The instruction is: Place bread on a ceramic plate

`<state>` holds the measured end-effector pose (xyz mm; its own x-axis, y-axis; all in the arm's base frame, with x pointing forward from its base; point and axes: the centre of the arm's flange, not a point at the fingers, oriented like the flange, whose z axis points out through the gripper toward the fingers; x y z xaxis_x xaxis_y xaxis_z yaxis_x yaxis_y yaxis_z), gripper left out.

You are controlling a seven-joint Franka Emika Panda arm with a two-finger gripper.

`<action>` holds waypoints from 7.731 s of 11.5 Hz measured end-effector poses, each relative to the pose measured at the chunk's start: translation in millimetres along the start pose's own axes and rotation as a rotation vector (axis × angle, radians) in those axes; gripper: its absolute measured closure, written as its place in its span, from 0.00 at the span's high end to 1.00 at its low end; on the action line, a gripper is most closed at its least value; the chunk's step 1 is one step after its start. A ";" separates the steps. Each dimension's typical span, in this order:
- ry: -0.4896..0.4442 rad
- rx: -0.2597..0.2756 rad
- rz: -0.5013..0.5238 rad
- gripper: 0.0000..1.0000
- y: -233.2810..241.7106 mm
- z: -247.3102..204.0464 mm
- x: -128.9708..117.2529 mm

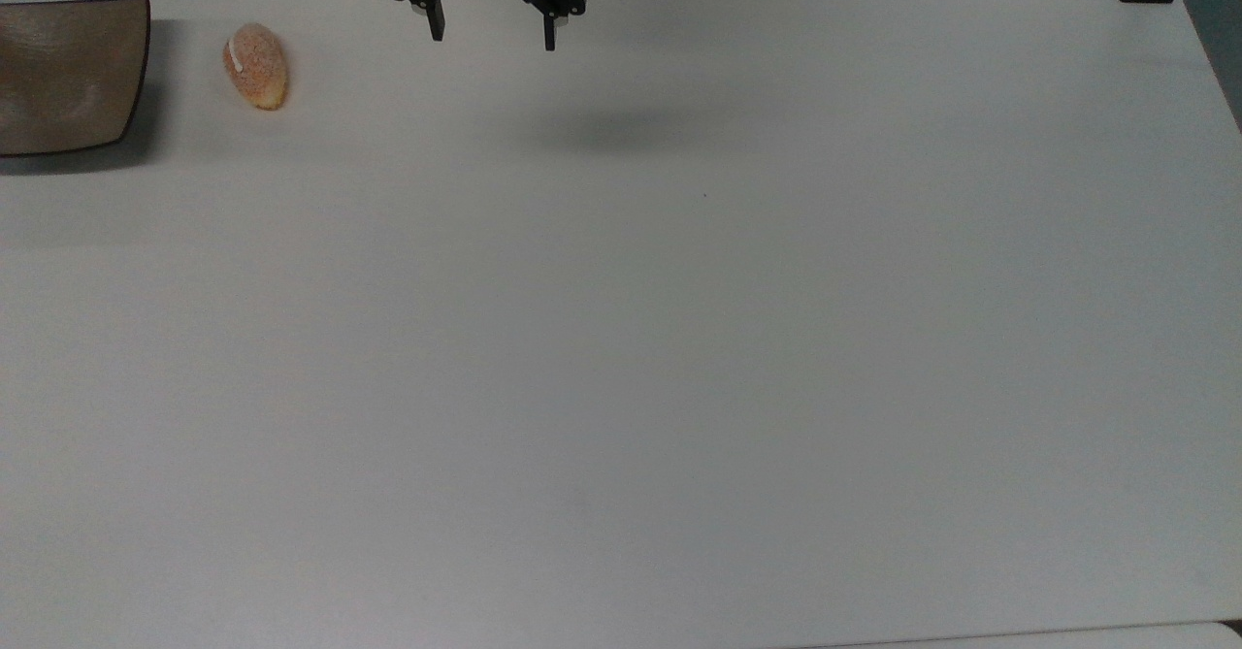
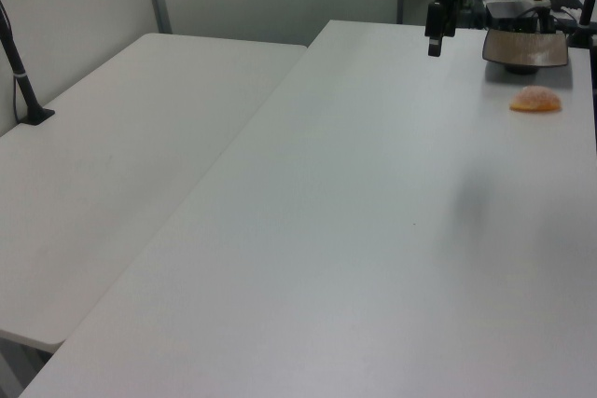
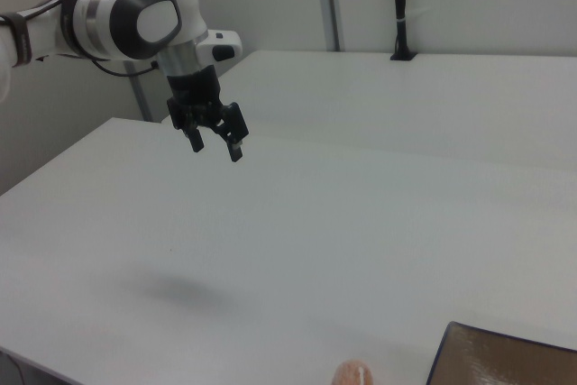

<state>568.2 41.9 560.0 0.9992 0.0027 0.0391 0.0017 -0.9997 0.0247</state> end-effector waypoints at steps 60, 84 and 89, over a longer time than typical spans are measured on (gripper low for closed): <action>-0.133 -0.222 -0.217 0.42 336.2 141.4 -64.3; 0.098 0.089 0.158 1.00 301.9 35.5 -53.4; 0.068 0.080 0.166 1.00 181.7 12.4 -14.4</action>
<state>554.7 -140.0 551.6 0.9812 -0.1630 0.1034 -0.1566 -0.9854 -0.0667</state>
